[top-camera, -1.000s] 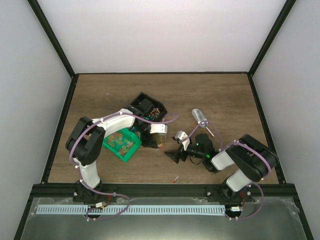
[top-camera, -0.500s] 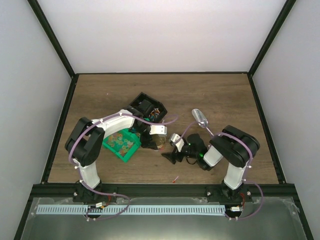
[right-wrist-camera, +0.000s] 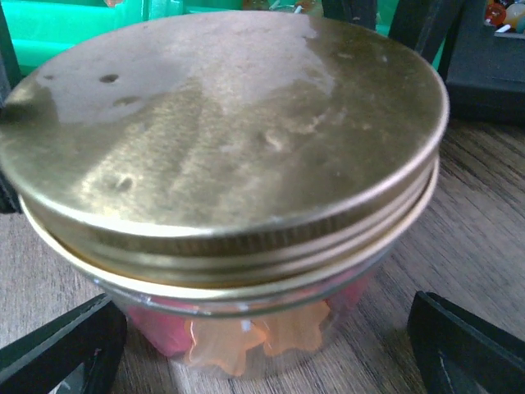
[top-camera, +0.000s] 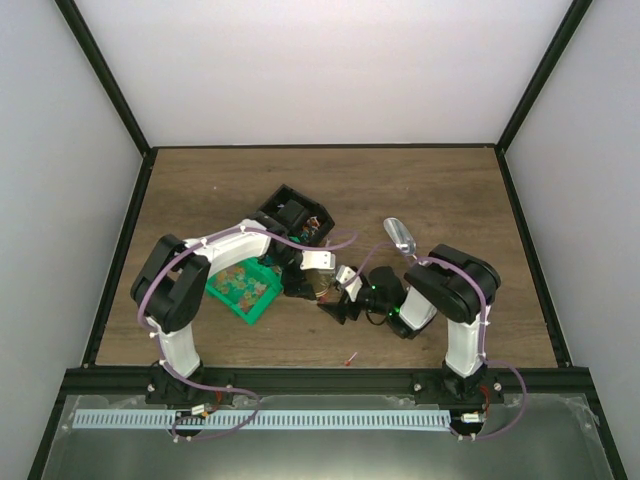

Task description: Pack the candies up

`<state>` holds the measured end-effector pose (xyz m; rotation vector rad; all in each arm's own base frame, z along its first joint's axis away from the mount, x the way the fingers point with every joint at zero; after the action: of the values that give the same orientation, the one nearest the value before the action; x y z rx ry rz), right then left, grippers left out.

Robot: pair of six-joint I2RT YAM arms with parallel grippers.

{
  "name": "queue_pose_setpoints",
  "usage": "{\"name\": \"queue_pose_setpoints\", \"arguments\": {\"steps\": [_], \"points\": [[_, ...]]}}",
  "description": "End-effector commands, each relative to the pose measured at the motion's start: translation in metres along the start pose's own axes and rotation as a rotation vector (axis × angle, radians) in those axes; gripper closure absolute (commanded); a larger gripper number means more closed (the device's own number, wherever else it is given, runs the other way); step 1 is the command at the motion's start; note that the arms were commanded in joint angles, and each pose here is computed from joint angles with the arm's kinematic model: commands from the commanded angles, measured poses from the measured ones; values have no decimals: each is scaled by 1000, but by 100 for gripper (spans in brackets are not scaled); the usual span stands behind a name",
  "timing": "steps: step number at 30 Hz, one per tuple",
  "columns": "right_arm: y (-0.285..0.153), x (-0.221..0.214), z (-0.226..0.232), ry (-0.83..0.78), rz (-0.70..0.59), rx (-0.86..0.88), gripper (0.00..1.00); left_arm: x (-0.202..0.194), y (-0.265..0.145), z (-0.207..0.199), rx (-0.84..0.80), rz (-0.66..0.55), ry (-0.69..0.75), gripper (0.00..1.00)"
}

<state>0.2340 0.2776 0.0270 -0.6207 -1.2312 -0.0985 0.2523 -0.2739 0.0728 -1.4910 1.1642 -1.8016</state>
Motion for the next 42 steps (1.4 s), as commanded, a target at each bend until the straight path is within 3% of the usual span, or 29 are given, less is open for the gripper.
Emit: {"name": "queue_pose_setpoints", "arguments": {"steps": [1,17,20,30,42], "points": [[8,-3,3,-10,16,11,3,-3,13,-14,-78,5,-35,10],[13,-8,11,-14,24,42,18,2,12,-6,-48,-19,-57,7],[10,-10,12,-16,26,43,20,4,5,-1,-19,-32,-71,0],[8,-11,10,6,39,22,22,6,-21,-10,80,-100,-114,0],[8,-13,7,23,47,2,23,18,-26,1,280,-208,-303,0]]}}
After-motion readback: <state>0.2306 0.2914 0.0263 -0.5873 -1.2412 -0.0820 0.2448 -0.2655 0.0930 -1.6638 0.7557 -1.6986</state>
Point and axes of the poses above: each gripper's point midway between its finger pads, its own y axis out along the fingers, its own z axis along the line the jaws close on, x = y × z, the point moved 2 cm from there along -y, back along the fingers, and after that the axes turned 14 degrees about y, right-handed, at the moved point
